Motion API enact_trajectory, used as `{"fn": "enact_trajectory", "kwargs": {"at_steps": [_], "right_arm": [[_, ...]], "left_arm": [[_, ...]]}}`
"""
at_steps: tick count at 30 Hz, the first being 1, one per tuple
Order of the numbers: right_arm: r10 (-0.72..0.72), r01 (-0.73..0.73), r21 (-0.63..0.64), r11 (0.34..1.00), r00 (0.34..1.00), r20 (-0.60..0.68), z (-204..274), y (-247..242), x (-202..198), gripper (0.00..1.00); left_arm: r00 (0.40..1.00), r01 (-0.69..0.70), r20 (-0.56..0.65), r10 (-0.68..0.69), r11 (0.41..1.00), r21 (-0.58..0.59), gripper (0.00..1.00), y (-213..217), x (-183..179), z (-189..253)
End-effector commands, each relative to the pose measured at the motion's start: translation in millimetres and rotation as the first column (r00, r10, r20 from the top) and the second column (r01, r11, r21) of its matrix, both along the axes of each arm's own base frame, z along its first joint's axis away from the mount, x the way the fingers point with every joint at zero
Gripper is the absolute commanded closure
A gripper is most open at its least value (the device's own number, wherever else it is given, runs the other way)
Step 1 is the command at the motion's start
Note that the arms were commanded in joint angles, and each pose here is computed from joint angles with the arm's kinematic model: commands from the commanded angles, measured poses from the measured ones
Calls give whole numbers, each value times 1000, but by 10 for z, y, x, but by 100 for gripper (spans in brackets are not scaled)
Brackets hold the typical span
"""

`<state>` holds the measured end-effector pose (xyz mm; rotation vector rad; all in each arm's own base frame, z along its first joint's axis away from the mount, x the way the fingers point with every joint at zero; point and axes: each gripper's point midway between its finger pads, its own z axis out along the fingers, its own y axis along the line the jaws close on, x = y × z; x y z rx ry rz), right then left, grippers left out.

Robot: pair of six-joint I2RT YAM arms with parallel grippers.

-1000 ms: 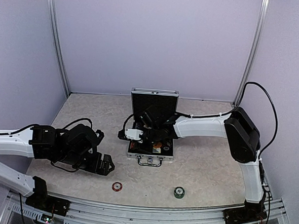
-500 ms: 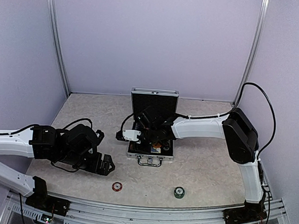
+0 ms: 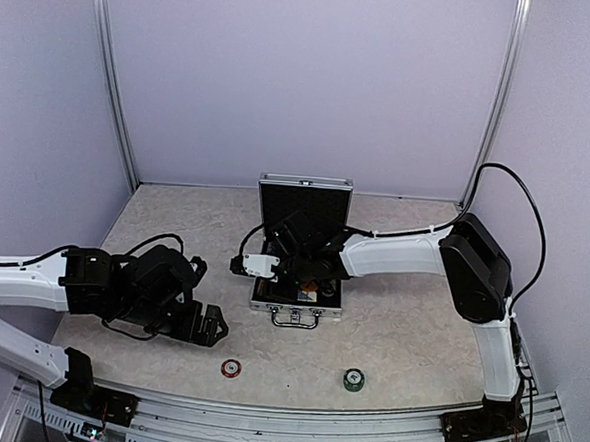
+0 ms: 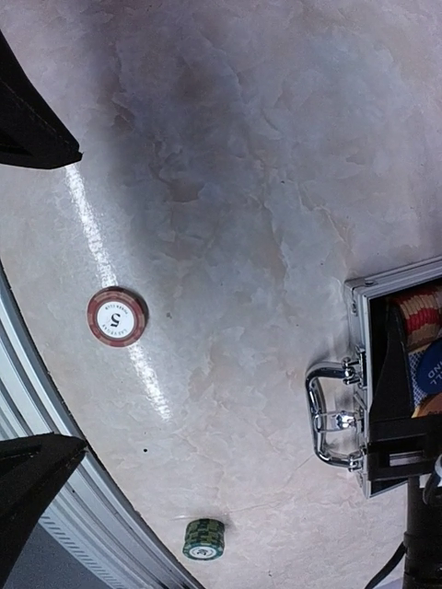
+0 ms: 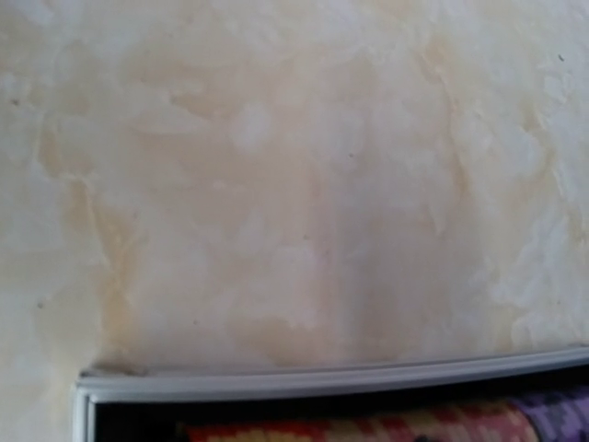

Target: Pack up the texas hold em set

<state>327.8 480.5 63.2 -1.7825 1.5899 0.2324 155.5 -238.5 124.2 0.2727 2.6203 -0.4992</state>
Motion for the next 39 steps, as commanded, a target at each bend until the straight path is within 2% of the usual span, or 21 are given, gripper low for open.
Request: {"fn": "enact_trajectory", "kwargs": {"at_steps": [1, 5, 12, 14, 16, 19, 22, 26, 32, 39], "right_arm": [[-34, 34, -4, 999, 998, 45, 161, -96, 72, 42], [-15, 14, 46, 999, 999, 30, 391, -52, 16, 27], [-9, 9, 127, 992, 1000, 3, 811, -15, -70, 16], [-24, 25, 152, 988, 1000, -7, 925, -26, -84, 11], [-91, 89, 179, 980, 996, 4, 1054, -83, -18, 1], [-307, 285, 271, 919, 951, 41, 1330, -303, 201, 0], [-410, 388, 353, 851, 912, -15, 1548, -510, 166, 0], [-448, 469, 401, 787, 881, -152, 1666, -737, -33, 0], [-457, 581, 395, 712, 810, -367, 1508, -989, -352, 0], [-418, 599, 417, 683, 789, -450, 1458, -1188, -635, 0]], "left_arm": [[1000, 19, -7, -19, 1000, 5, 1, -17, -24, -64], [999, 36, -16, -36, 999, 26, 1, -16, -39, -129], [996, 85, -35, -83, 995, 44, 1, -85, -82, -206], [994, 107, -45, -104, 992, 63, 1, -113, -110, -254], [990, 139, -53, -134, 987, 87, 1, -153, -149, -300], [982, 184, -70, -175, 970, 158, 1, -205, -210, -427], [974, 223, -84, -209, 952, 211, 1, -284, -248, -537], [960, 275, -123, -252, 931, 240, 1, -375, -306, -690], [944, 324, -162, -286, 898, 297, 1, -411, -303, -899], [923, 377, -208, -323, 867, 325, 14, -452, -239, -1006]]}}
